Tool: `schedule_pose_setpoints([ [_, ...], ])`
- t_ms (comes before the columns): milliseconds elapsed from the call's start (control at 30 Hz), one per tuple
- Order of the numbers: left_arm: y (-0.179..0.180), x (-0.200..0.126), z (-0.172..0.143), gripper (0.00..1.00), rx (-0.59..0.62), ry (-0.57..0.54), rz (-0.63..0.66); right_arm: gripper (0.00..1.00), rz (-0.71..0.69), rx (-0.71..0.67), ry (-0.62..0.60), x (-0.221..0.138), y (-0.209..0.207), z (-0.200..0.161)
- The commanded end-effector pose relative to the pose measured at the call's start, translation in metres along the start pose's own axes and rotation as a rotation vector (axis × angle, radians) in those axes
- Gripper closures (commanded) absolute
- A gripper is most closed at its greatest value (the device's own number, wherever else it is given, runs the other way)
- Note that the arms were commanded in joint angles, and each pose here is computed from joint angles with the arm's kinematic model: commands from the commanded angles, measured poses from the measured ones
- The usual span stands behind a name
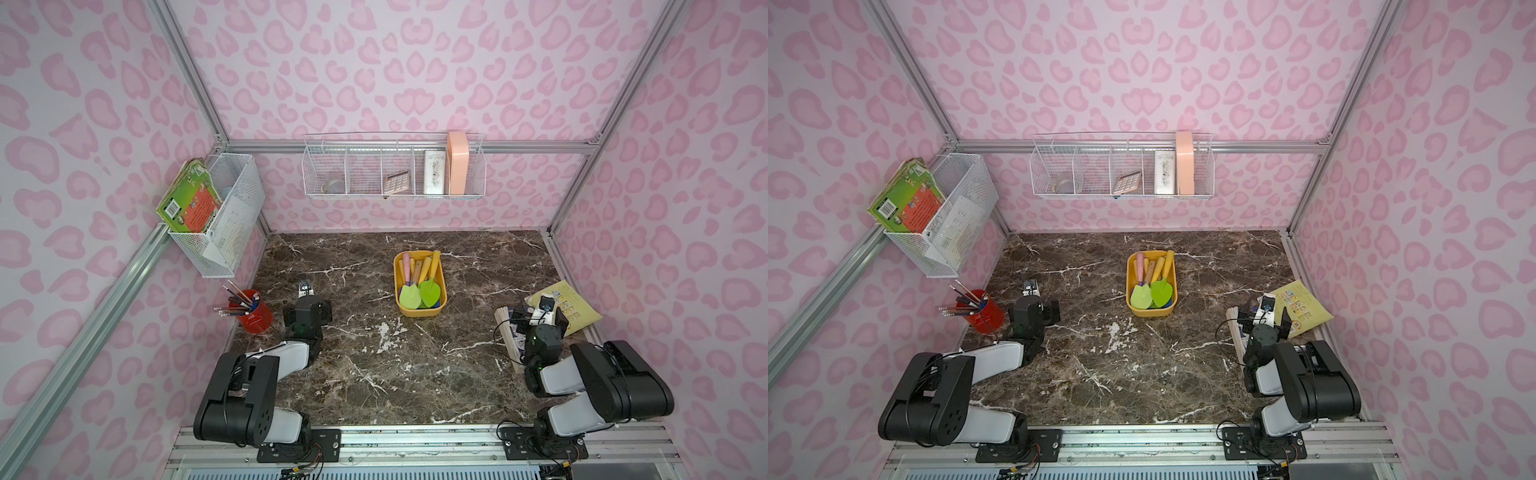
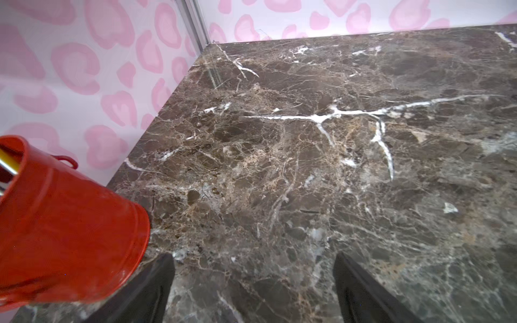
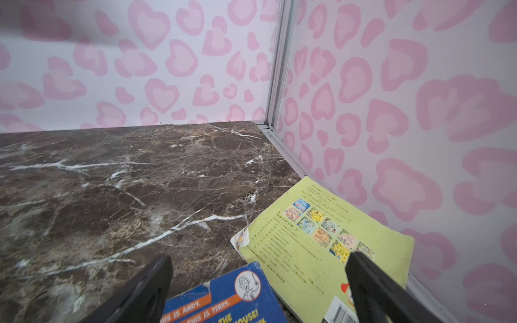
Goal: Put the shovel into the storage box
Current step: Reset both arms
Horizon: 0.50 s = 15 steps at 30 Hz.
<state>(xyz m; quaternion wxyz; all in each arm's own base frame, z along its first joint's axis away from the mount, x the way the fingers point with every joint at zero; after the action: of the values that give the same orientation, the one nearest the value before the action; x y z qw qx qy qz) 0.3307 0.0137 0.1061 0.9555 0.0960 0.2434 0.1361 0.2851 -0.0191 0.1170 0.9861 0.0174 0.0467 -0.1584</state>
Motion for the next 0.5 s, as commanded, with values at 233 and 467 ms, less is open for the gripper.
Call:
schedule_pose_setpoints([
  [233,-0.016,0.014,0.015,0.01,0.014,-0.089,-0.088,0.01,0.058,0.038,-0.076,0.021,0.013,0.026],
  [467,-0.016,0.014,0.015,0.01,0.016,-0.087,-0.091,0.00,0.068,0.018,-0.093,0.016,0.018,0.026],
])
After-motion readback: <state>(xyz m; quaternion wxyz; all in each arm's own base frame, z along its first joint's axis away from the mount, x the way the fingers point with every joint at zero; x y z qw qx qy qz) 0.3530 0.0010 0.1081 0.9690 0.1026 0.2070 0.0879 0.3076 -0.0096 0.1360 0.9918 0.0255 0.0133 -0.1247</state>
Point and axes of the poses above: each gripper's point midway between its finger pads, its own x axis out along the fingers, its own y axis along the line the jaws close on, z = x × y, the point moved 5 cm from there along -x, back along the fingers, and after that the axes turned 7 degrees about x, right-handed, at the moved point
